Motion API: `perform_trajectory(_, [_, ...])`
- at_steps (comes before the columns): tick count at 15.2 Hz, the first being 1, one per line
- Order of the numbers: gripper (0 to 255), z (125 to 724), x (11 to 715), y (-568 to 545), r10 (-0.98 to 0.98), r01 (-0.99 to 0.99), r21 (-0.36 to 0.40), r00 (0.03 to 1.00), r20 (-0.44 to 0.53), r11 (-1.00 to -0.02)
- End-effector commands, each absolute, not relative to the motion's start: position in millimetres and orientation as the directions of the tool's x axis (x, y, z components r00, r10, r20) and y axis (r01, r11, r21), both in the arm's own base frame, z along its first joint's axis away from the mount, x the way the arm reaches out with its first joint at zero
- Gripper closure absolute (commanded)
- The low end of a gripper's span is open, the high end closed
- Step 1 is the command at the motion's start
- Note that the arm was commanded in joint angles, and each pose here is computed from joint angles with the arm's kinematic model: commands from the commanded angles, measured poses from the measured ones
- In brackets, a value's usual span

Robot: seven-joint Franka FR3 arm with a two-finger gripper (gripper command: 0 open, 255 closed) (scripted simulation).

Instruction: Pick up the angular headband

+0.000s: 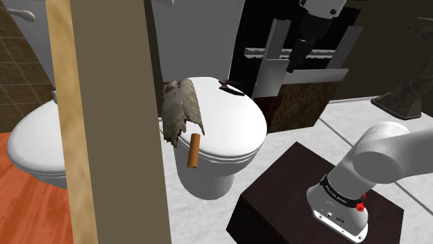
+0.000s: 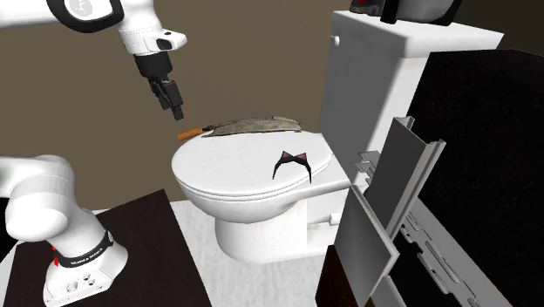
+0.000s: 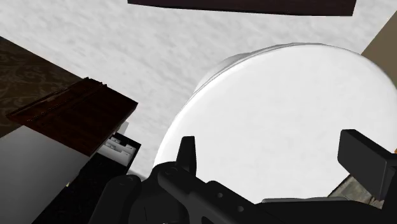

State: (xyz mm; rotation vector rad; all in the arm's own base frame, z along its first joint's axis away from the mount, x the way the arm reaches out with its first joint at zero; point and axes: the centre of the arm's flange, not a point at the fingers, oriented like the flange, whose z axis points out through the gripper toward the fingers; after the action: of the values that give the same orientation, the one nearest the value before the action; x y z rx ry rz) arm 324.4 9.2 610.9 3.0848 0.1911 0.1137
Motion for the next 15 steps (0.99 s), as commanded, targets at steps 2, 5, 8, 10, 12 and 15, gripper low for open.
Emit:
perform_trajectory(2, [0, 604, 336, 7, 0.126, 0.122, 0.052, 0.99, 0.067, -0.991])
perform_trajectory(5, [0, 585, 372, -1, 0.128, 0.125, 0.048, 0.99, 0.055, -0.991])
perform_trajectory(8, [0, 565, 407, -8, 0.13, 0.128, 0.044, 0.991, 0.044, -0.991])
perform_trajectory(10, [0, 551, 430, -13, 0.131, 0.13, 0.041, 0.991, 0.036, -0.991])
perform_trajectory(12, [0, 537, 453, -17, 0.132, 0.131, 0.038, 0.991, 0.029, -0.991])
perform_trajectory(15, [0, 516, 488, -24, 0.135, 0.134, 0.034, 0.991, 0.017, -0.99])
